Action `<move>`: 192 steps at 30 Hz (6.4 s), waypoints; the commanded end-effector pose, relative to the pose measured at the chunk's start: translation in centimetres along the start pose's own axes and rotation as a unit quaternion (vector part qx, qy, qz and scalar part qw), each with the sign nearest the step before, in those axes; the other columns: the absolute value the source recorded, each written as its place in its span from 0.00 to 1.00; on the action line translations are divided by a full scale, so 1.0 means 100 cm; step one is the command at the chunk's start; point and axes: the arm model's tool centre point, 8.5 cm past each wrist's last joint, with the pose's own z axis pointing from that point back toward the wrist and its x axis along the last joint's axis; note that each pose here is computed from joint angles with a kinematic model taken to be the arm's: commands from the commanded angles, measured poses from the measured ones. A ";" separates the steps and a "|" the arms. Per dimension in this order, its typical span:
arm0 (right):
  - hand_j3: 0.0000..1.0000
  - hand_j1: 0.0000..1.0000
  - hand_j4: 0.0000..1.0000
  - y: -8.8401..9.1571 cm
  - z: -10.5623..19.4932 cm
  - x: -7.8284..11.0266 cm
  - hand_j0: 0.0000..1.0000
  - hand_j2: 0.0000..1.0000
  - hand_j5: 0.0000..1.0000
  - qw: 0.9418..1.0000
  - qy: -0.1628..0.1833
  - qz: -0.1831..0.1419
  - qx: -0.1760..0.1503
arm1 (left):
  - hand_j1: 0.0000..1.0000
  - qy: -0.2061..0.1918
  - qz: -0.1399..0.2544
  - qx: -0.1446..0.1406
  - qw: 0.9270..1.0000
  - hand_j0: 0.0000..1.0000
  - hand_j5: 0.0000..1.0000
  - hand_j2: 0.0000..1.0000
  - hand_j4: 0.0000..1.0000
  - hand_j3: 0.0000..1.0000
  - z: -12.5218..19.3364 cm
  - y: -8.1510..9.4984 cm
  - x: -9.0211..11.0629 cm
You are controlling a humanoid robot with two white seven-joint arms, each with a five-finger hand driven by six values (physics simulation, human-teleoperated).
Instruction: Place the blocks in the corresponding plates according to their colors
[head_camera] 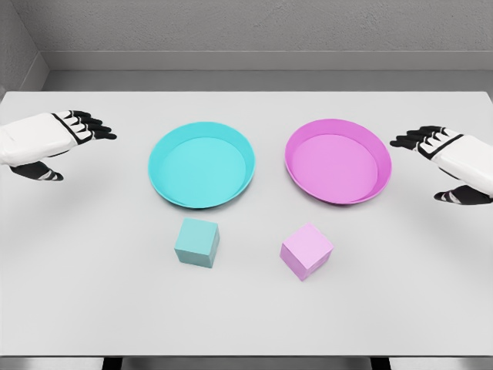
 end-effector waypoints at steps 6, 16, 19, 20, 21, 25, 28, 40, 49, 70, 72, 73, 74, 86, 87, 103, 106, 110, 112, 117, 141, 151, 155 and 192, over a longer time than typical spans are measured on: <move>1.00 1.00 1.00 0.004 0.000 0.005 1.00 1.00 1.00 0.999 -0.023 0.004 0.038 | 1.00 0.001 0.002 0.002 1.000 1.00 1.00 1.00 1.00 1.00 0.001 0.001 0.000; 1.00 1.00 1.00 0.028 -0.074 0.060 1.00 1.00 1.00 0.983 -0.136 0.001 0.122 | 1.00 -0.094 -0.006 -0.003 0.996 1.00 1.00 1.00 1.00 1.00 -0.020 -0.007 0.063; 1.00 1.00 1.00 0.031 -0.081 0.068 1.00 1.00 1.00 0.979 -0.152 0.004 0.134 | 1.00 -0.136 -0.006 0.000 0.991 1.00 1.00 1.00 1.00 1.00 -0.023 -0.009 0.093; 1.00 1.00 1.00 0.032 -0.085 0.073 1.00 1.00 1.00 0.979 -0.159 0.002 0.130 | 1.00 -0.140 0.001 -0.002 0.990 1.00 1.00 1.00 1.00 1.00 -0.025 -0.015 0.097; 1.00 1.00 1.00 0.034 -0.090 0.079 1.00 1.00 1.00 0.976 -0.171 0.004 0.137 | 1.00 -0.143 0.004 -0.001 0.990 1.00 1.00 1.00 1.00 1.00 -0.026 -0.016 0.099; 1.00 1.00 1.00 0.043 -0.100 0.095 1.00 1.00 1.00 0.969 -0.199 0.003 0.148 | 1.00 -0.160 0.014 0.016 0.987 1.00 1.00 1.00 1.00 1.00 -0.039 -0.017 0.111; 1.00 1.00 1.00 0.046 -0.100 0.098 1.00 1.00 1.00 0.966 -0.210 0.003 0.150 | 1.00 -0.168 0.019 0.021 0.985 1.00 1.00 1.00 1.00 1.00 -0.045 -0.019 0.116; 1.00 1.00 1.00 0.049 -0.094 0.112 1.00 1.00 1.00 0.949 -0.277 0.017 0.150 | 1.00 -0.198 0.016 0.013 0.980 1.00 1.00 1.00 1.00 1.00 -0.068 -0.032 0.139; 1.00 1.00 1.00 0.058 -0.092 0.115 1.00 1.00 1.00 0.943 -0.286 0.016 0.168 | 1.00 -0.213 0.015 0.005 0.977 1.00 1.00 1.00 1.00 1.00 -0.074 -0.039 0.151; 0.74 0.74 0.74 0.073 -0.104 0.118 0.74 0.74 0.74 0.947 -0.247 0.022 0.204 | 1.00 -0.226 -0.068 -0.017 0.972 1.00 1.00 1.00 1.00 1.00 -0.089 -0.036 0.162; 0.71 0.71 0.71 0.073 -0.104 0.117 0.71 0.71 0.71 0.947 -0.246 0.022 0.204 | 1.00 -0.228 -0.068 -0.018 0.971 1.00 1.00 1.00 1.00 1.00 -0.090 -0.036 0.163; 0.69 0.69 0.69 0.072 -0.105 0.117 0.69 0.69 0.69 0.947 -0.246 0.023 0.204 | 1.00 -0.228 -0.070 -0.019 0.971 1.00 1.00 1.00 1.00 1.00 -0.090 -0.036 0.163; 0.69 0.69 0.69 0.073 -0.104 0.117 0.69 0.69 0.69 0.947 -0.246 0.022 0.204 | 1.00 -0.227 -0.076 -0.020 0.971 1.00 1.00 1.00 1.00 1.00 -0.090 -0.037 0.164; 0.60 0.60 0.60 0.067 -0.106 0.118 0.60 0.60 0.60 0.948 -0.250 0.027 0.197 | 1.00 -0.227 -0.094 -0.031 0.969 1.00 1.00 1.00 1.00 1.00 -0.094 -0.034 0.164; 0.60 0.60 0.60 0.065 -0.107 0.117 0.60 0.60 0.60 0.948 -0.249 0.029 0.194 | 1.00 -0.226 -0.096 -0.034 0.969 1.00 1.00 1.00 1.00 1.00 -0.094 -0.033 0.164; 0.61 0.61 0.61 0.027 -0.117 0.103 0.61 0.61 0.61 0.964 -0.213 0.040 0.153 | 1.00 -0.234 -0.107 -0.046 0.965 1.00 1.00 1.00 1.00 1.00 -0.101 -0.033 0.171; 0.61 0.61 0.61 0.017 -0.121 0.094 0.61 0.61 0.61 0.973 -0.177 0.037 0.144 | 1.00 -0.235 -0.113 -0.045 0.964 1.00 1.00 1.00 1.00 1.00 -0.103 -0.030 0.171; 0.61 0.61 0.61 0.013 -0.125 0.084 0.61 0.61 0.61 0.981 -0.127 0.026 0.142 | 0.87 -0.233 -0.127 -0.049 0.963 0.87 0.87 0.87 0.87 0.87 -0.104 -0.029 0.170; 0.61 0.61 0.61 0.010 -0.127 0.080 0.61 0.61 0.61 0.984 -0.104 0.021 0.140 | 0.70 -0.232 -0.131 -0.062 0.962 0.70 0.70 0.70 0.70 0.70 -0.104 -0.031 0.170; 0.61 0.61 0.61 0.005 -0.133 0.072 0.61 0.61 0.61 0.989 -0.055 0.007 0.134 | 0.63 -0.233 -0.138 -0.077 0.959 0.63 0.63 0.63 0.63 0.63 -0.105 -0.033 0.171; 0.62 0.62 0.62 -0.001 -0.143 0.047 0.62 0.62 0.62 0.988 0.111 -0.050 0.098 | 0.29 -0.223 -0.161 -0.043 0.961 0.29 0.29 0.29 0.29 0.29 -0.109 0.009 0.158; 1.00 1.00 1.00 0.000 -0.145 0.049 1.00 1.00 1.00 0.989 0.102 -0.049 0.099 | 0.31 -0.186 -0.160 -0.031 0.969 0.31 0.31 0.31 0.31 0.31 -0.138 0.033 0.130; 1.00 1.00 1.00 -0.006 -0.141 0.047 1.00 1.00 1.00 0.990 0.093 -0.041 0.093 | 0.31 -0.170 -0.148 -0.033 0.974 0.31 0.31 0.31 0.31 0.31 -0.149 0.034 0.117; 1.00 1.00 1.00 -0.014 -0.031 0.014 1.00 1.00 1.00 0.994 -0.059 0.038 0.089 | 1.00 -0.121 -0.114 -0.033 0.986 1.00 1.00 1.00 1.00 1.00 -0.118 0.047 0.069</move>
